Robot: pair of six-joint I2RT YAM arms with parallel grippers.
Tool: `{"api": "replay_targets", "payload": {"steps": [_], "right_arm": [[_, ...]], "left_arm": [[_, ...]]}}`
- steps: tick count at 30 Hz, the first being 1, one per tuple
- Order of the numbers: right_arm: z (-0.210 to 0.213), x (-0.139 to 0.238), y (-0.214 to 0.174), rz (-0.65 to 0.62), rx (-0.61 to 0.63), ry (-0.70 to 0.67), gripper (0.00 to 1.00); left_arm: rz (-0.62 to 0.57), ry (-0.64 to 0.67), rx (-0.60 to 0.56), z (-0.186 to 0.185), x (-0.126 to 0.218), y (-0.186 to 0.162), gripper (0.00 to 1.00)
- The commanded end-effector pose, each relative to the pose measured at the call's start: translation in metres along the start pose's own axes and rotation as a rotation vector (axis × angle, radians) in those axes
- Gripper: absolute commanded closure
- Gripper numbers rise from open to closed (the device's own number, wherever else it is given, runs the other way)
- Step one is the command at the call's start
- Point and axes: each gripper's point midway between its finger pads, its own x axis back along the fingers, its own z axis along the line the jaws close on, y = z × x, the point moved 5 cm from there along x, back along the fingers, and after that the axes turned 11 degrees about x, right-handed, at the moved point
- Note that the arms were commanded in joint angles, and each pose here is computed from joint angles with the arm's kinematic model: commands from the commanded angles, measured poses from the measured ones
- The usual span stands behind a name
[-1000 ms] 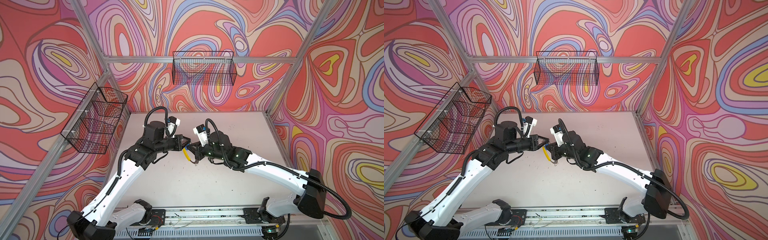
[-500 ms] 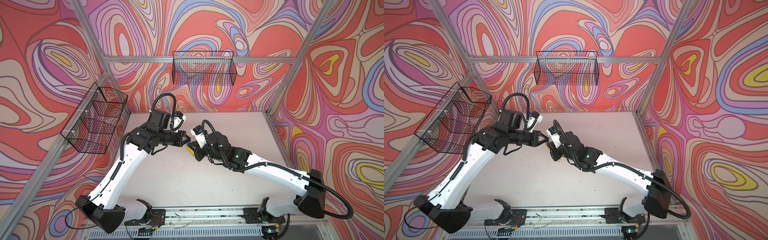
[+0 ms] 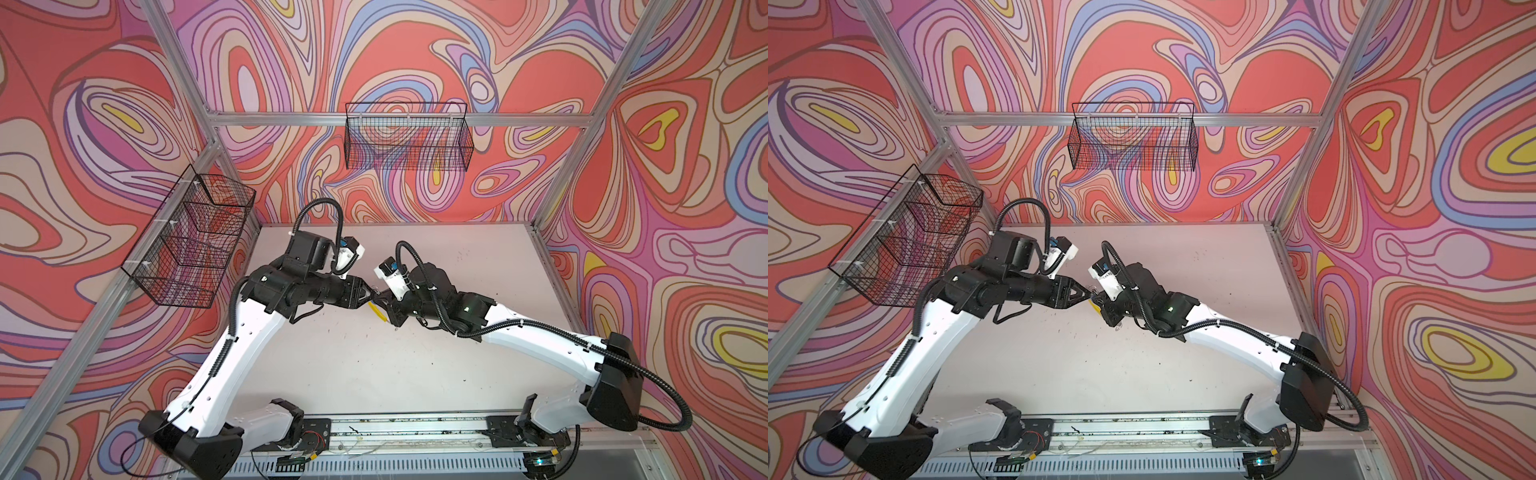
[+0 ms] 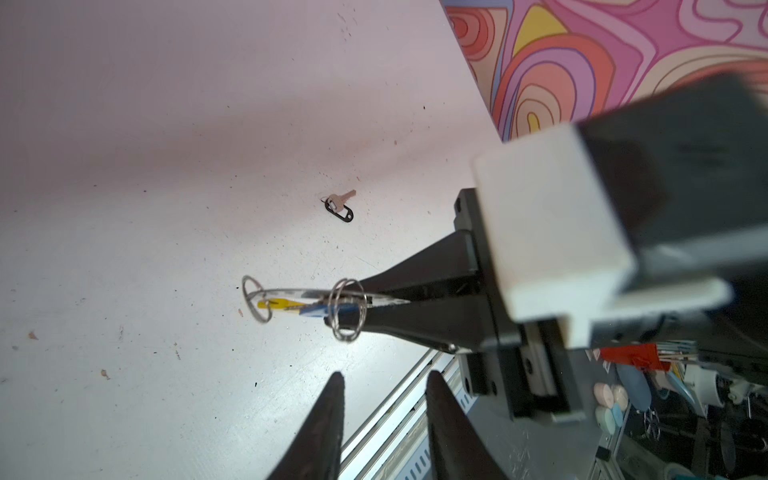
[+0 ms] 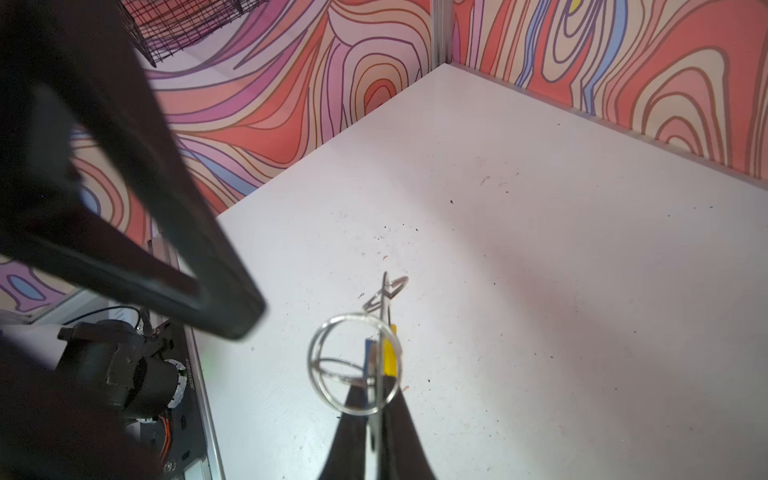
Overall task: Put the keys on the keyring
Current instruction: 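Twist the blue key along the ring with the left gripper while right holds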
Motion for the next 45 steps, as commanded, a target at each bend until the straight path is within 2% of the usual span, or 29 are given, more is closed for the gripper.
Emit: {"api": "replay_targets", "payload": {"steps": [1, 6, 11, 17, 23, 45], "right_arm": [[-0.001, 0.006, 0.006, -0.058, -0.146, -0.001, 1.0], [-0.004, 0.006, 0.008, -0.063, -0.291, -0.023, 1.0], [-0.004, 0.011, 0.017, -0.128, -0.358, -0.008, 1.0], [-0.004, 0.011, 0.019, -0.139, -0.357, -0.008, 1.0], [-0.004, 0.007, 0.016, -0.128, -0.358, -0.009, 1.0], [-0.004, 0.005, 0.014, -0.134, -0.348, -0.008, 1.0]], "left_arm": [[-0.168, 0.006, 0.031, -0.007, 0.029, 0.011, 0.58], [-0.161, -0.081, 0.115, -0.011, 0.021, 0.004, 0.62], [-0.191, -0.122, 0.174, -0.006, 0.006, 0.001, 0.65], [-0.178, -0.15, 0.22, 0.001, -0.014, -0.001, 0.66], [-0.179, -0.162, 0.223, 0.001, -0.021, 0.004, 0.69], [-0.159, -0.189, 0.236, 0.003, -0.041, 0.013, 0.69]]}}
